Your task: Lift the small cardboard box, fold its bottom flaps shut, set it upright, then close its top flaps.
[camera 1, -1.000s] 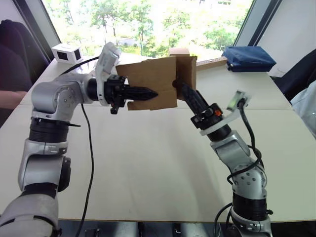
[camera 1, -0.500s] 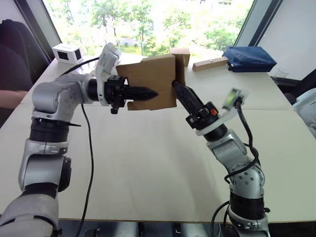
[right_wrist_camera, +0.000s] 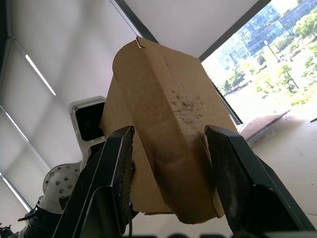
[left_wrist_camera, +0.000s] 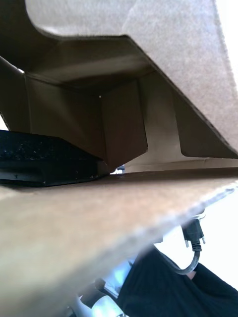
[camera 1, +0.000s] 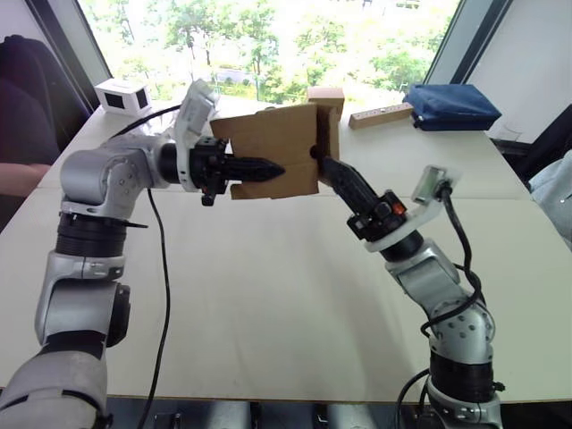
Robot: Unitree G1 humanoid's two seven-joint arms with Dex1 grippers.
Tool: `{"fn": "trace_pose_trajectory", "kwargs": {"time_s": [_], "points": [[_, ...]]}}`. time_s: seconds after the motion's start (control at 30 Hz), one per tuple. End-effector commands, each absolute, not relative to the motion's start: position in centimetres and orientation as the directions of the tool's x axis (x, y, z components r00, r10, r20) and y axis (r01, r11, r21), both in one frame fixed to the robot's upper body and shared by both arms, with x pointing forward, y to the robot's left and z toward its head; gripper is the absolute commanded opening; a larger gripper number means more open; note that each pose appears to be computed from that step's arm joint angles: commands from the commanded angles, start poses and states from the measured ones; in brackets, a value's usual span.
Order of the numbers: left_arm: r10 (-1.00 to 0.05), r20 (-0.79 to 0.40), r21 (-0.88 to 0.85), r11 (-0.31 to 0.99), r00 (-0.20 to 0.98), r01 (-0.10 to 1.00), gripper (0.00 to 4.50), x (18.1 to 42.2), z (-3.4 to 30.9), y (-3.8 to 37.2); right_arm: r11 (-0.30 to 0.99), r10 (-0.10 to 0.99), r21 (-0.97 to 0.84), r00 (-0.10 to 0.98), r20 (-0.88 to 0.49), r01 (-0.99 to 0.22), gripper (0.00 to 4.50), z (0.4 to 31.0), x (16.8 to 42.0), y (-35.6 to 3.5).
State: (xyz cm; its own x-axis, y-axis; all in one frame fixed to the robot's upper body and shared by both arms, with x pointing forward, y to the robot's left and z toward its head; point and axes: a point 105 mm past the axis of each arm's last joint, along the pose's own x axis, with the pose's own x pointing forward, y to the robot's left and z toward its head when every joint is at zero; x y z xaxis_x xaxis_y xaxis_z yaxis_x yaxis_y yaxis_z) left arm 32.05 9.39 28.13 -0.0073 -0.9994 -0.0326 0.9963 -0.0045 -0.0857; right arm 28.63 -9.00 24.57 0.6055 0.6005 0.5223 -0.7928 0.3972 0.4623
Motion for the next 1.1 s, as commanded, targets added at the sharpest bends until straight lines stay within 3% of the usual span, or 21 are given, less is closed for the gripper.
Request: {"fn": "trace_pose_trajectory", "kwargs": {"time_s": [0.03, 0.17, 0.3, 0.47, 0.77, 0.8, 0.83, 0.97, 1.1], "points": [[-1.0, -0.024, -0.031, -0.018, -0.019, 0.999, 0.0, 31.7, 29.3, 9.4, 0.385, 0.599, 0.408, 0.56, 0.572, -0.828, 2.36, 26.1, 27.4, -9.5], [-1.0, -0.023, -0.032, -0.02, -0.021, 0.999, 0.0, 31.7, 29.3, 9.4, 0.379, 0.578, 0.419, 0.564, 0.589, -0.825, 2.36, 26.4, 27.3, -10.0], [-0.999, -0.024, -0.032, -0.024, -0.025, 0.999, 0.0, 31.6, 29.3, 9.4, 0.34, 0.553, 0.449, 0.562, 0.615, -0.826, 3.46, 26.6, 27.2, -10.3], [-0.999, -0.022, -0.03, -0.029, -0.03, 0.999, 0.0, 31.6, 29.3, 9.3, 0.27, 0.439, 0.528, 0.592, 0.676, -0.805, 3.46, 27.3, 28.0, -11.6], [-0.999, -0.022, -0.029, -0.029, -0.029, 0.999, 0.0, 31.5, 29.4, 9.3, 0.189, 0.407, 0.58, 0.601, 0.688, -0.792, 3.46, 27.2, 28.7, -11.0], [-0.999, -0.022, -0.03, -0.028, -0.029, 0.999, 0.0, 31.5, 29.4, 9.3, 0.188, 0.409, 0.582, 0.601, 0.687, -0.792, 2.95, 27.1, 28.8, -10.9], [-0.999, -0.022, -0.03, -0.028, -0.029, 0.999, 0.0, 31.5, 29.4, 9.3, 0.187, 0.408, 0.584, 0.603, 0.685, -0.79, 2.83, 27.1, 28.8, -10.9], [-0.999, -0.021, -0.031, -0.031, -0.031, 0.999, 0.0, 31.4, 29.4, 9.2, 0.196, 0.415, 0.59, 0.611, 0.674, -0.784, 1.26, 26.8, 29.1, -10.6], [-0.999, -0.02, -0.031, -0.031, -0.032, 0.999, 0.0, 31.4, 29.4, 9.2, 0.199, 0.442, 0.578, 0.599, 0.667, -0.791, 1.26, 26.7, 29.0, -10.0]]}}
